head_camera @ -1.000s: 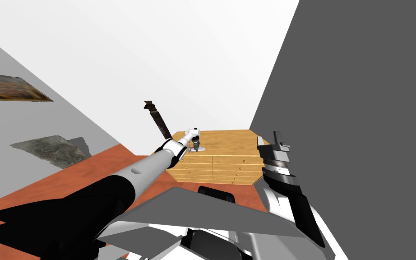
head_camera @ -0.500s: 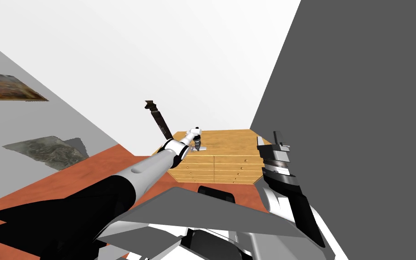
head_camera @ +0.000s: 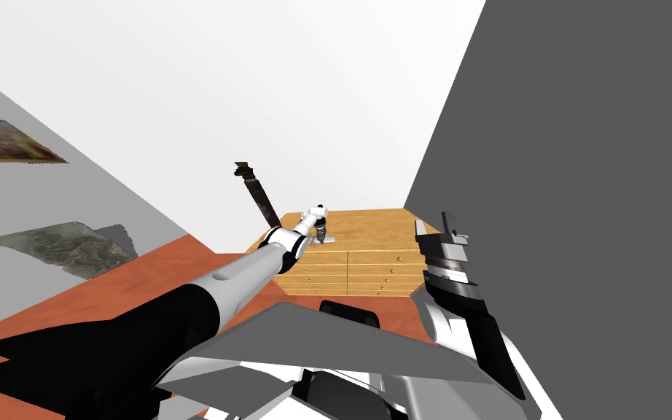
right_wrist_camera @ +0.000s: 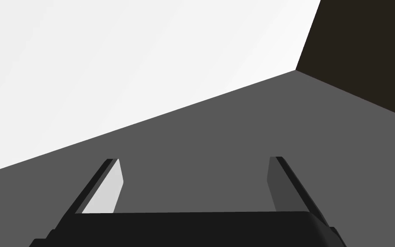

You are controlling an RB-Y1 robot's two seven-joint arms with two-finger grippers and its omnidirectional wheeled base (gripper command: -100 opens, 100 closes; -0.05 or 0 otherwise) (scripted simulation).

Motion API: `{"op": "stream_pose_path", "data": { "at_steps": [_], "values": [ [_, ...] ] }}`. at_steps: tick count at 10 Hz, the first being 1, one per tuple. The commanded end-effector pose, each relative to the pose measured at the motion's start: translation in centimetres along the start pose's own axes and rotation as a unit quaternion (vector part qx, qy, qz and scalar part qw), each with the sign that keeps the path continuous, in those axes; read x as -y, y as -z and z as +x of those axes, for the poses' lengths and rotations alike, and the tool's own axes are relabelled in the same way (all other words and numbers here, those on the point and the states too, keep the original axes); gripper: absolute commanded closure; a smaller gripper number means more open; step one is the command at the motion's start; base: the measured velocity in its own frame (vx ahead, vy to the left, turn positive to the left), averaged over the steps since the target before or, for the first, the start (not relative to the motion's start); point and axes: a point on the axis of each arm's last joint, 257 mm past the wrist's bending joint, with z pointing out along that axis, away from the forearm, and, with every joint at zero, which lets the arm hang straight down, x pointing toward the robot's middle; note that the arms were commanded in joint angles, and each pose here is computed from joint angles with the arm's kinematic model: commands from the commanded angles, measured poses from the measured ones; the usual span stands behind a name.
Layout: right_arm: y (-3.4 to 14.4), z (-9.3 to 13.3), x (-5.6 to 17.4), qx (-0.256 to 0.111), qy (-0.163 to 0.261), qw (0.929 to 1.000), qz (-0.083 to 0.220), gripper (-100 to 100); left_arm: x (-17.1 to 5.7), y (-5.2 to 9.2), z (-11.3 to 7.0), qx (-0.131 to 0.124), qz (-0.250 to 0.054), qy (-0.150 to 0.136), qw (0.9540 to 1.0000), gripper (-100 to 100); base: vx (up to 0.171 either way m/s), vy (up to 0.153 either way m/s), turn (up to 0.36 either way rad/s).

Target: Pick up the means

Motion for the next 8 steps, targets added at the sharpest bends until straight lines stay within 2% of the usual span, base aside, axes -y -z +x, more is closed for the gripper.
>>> {"op": "stream_pose_path", "data": {
  "at_steps": [1,2,5,7,8],
  "values": [
    [0.0,0.0,0.0,0.000,0.000,1.0000,0.000,0,-0.2,0.3,0.7,-0.002,-0.002,0.005,1.0000,100,-0.011,0.052,-0.025],
    [0.0,0.0,0.0,0.000,0.000,1.0000,0.000,0,-0.1,0.3,0.5,0.002,-0.001,0.005,1.0000,100,-0.007,0.045,-0.021],
    [0.0,0.0,0.0,0.000,0.000,1.0000,0.000,0,-0.5,0.6,1.7,-0.001,-0.005,0.015,0.9999,100,-0.008,0.044,-0.023],
    [0.0,0.0,0.0,0.000,0.000,1.0000,0.000,0,-0.4,0.5,1.6,0.001,-0.004,0.014,0.9999,100,-0.007,0.029,-0.013],
    [0.0,0.0,0.0,0.000,0.000,1.0000,0.000,0,-0.4,0.6,1.6,0.001,-0.004,0.014,0.9999,0,0.000,0.000,0.000]
  ]
}}
